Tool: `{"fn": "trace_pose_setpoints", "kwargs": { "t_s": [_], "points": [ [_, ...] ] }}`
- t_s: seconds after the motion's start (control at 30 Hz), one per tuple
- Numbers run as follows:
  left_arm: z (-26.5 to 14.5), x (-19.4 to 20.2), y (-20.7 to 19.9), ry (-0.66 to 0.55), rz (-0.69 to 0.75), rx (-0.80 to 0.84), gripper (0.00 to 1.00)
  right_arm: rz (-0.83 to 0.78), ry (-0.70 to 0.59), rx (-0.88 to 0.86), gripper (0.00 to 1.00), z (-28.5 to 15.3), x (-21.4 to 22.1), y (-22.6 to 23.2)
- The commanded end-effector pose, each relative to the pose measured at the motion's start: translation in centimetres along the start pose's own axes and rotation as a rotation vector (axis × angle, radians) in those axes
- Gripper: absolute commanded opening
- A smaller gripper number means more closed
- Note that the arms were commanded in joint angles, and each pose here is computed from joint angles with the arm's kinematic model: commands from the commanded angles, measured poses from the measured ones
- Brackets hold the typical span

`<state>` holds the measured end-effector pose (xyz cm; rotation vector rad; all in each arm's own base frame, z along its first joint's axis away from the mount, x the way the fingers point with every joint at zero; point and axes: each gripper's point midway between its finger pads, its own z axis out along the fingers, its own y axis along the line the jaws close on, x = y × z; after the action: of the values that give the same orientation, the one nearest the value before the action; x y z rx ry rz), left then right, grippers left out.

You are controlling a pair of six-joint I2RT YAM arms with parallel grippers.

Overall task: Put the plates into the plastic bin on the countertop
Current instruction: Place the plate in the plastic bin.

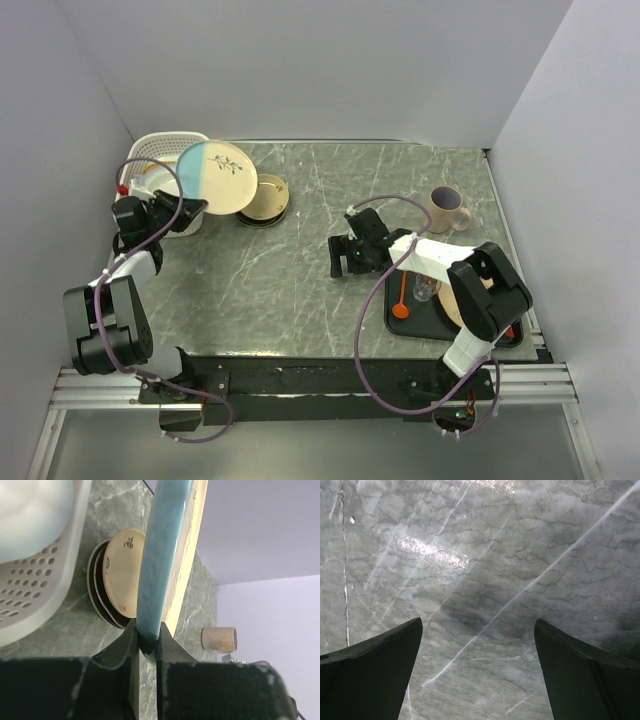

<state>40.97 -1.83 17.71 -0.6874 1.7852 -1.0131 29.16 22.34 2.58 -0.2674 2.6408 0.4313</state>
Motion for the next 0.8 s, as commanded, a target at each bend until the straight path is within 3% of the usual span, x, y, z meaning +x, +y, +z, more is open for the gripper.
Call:
{"fn": "trace_pose_setpoints", "kwargs": {
  "t_s": [0.0,0.77],
  "points": [
    [-0.6,-5.1,-5.9,-0.150,0.121,0.195,0.01,0.008,-0.020,0.006,1.00,0.3,-1.0,-0.2],
    [-3.4,-10.4,-1.0,-0.340,0.027,0.101,0.01,0.007,-0.059,-0.021,1.00,-1.1,-2.1,0.4]
  ]
}}
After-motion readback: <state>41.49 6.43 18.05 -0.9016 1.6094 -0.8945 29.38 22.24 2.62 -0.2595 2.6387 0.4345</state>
